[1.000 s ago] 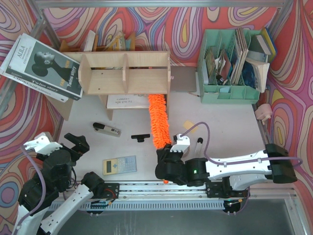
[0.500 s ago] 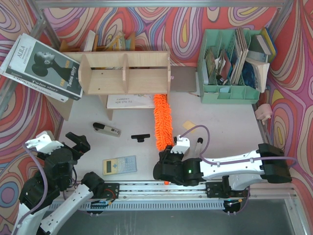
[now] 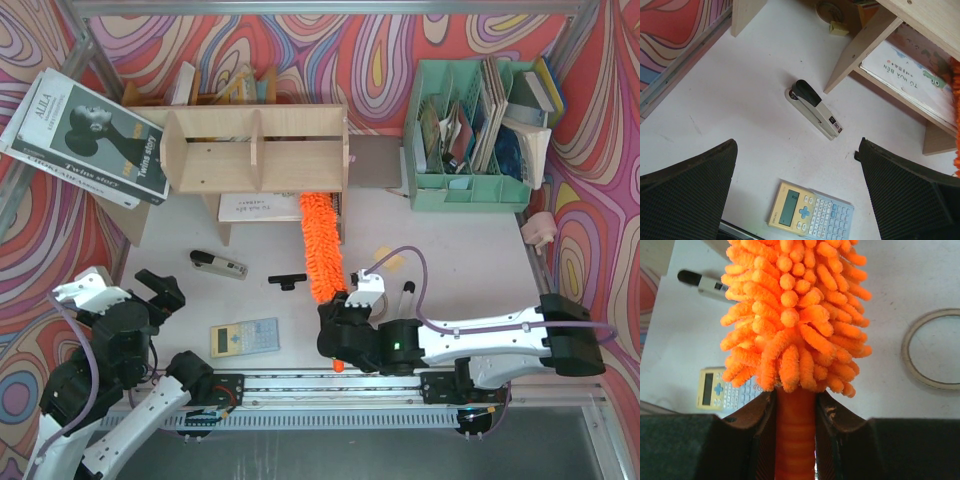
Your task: Dust the bookshelf with a duster
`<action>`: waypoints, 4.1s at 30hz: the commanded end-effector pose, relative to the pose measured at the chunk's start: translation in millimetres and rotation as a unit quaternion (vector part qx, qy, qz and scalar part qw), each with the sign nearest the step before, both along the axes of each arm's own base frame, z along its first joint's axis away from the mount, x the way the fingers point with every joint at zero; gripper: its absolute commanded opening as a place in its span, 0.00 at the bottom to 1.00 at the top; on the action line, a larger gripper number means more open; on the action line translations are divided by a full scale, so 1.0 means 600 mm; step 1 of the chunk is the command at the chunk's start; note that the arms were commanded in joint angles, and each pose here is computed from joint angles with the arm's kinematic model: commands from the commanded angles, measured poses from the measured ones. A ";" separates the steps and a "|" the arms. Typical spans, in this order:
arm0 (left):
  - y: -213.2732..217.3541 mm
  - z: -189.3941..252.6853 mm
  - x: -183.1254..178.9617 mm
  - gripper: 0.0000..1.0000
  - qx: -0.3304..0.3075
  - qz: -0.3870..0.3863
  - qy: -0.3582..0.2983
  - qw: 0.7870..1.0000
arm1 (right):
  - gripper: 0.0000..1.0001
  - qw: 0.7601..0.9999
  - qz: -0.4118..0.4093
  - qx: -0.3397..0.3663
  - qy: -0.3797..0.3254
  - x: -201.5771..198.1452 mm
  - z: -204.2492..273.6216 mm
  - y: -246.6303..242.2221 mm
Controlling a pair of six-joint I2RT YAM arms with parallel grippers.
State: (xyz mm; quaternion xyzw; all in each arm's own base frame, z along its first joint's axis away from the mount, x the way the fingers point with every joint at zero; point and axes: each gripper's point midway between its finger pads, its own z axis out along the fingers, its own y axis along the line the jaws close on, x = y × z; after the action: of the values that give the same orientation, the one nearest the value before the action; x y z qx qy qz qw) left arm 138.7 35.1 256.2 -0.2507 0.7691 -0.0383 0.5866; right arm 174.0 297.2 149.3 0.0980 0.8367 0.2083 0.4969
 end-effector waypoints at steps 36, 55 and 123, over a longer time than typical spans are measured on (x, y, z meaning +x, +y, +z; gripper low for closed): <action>-0.005 -0.005 0.007 0.98 0.013 -0.003 0.009 1.000 | 0.00 0.995 0.094 0.002 -0.027 -0.005 0.006 0.077; -0.006 -0.005 0.008 0.98 0.015 -0.003 0.012 1.000 | 0.00 0.999 -0.030 -0.019 -0.016 0.012 -0.011 -0.024; -0.010 -0.011 0.017 0.98 0.036 0.000 0.035 0.999 | 0.00 0.971 0.197 -0.069 -0.119 -0.129 0.065 0.117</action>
State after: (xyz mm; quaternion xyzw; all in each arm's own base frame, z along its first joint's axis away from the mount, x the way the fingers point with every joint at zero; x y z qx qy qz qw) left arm 146.7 28.6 250.4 -0.2363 0.7878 -0.0132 0.5687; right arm 105.7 363.8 138.2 -0.1352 0.8244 0.2265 0.5007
